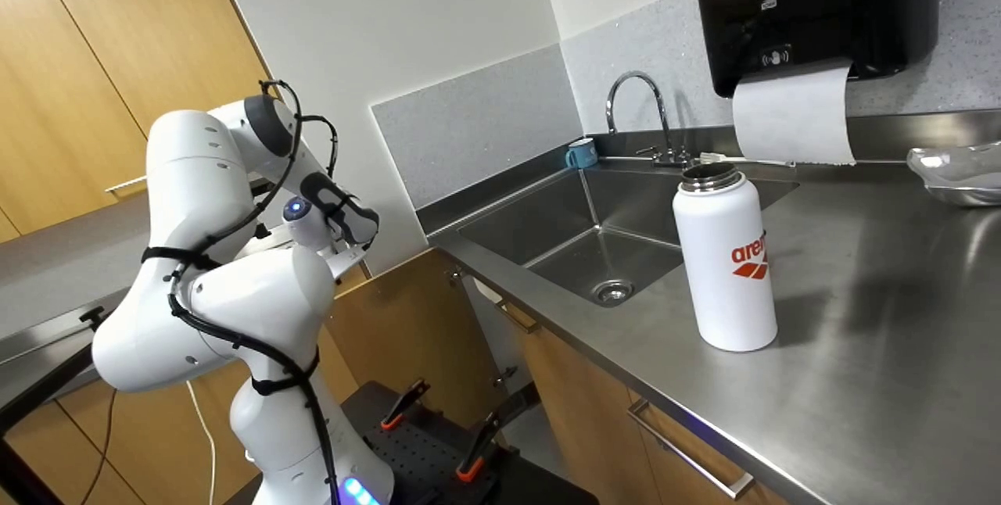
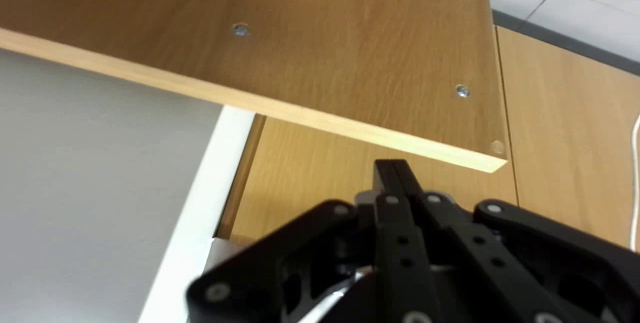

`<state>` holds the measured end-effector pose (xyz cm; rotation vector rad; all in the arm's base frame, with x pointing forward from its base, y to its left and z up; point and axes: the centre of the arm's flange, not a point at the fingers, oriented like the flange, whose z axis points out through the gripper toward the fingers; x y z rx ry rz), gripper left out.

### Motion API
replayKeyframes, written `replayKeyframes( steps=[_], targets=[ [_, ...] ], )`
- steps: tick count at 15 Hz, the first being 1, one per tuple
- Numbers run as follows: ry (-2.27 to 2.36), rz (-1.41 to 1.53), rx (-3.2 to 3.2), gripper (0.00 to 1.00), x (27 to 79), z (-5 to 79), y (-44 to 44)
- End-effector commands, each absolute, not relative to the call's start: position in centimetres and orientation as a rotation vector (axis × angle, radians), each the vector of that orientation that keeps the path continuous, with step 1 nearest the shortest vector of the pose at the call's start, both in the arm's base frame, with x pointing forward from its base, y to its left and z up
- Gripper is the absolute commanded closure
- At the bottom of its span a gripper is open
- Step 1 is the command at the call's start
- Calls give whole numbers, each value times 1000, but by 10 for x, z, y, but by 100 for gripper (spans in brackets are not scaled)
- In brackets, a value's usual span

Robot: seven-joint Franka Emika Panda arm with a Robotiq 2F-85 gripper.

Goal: Close the left cabinet door

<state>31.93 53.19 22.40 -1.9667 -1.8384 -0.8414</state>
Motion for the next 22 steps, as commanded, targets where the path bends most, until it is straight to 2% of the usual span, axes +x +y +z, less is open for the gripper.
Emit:
replayKeyframes(
  steps=[1,22],
  targets=[
    [-1811,-788,-1918,100,337,227,565],
    [-1783,-825,-1954,100,373,189,627]
  ],
)
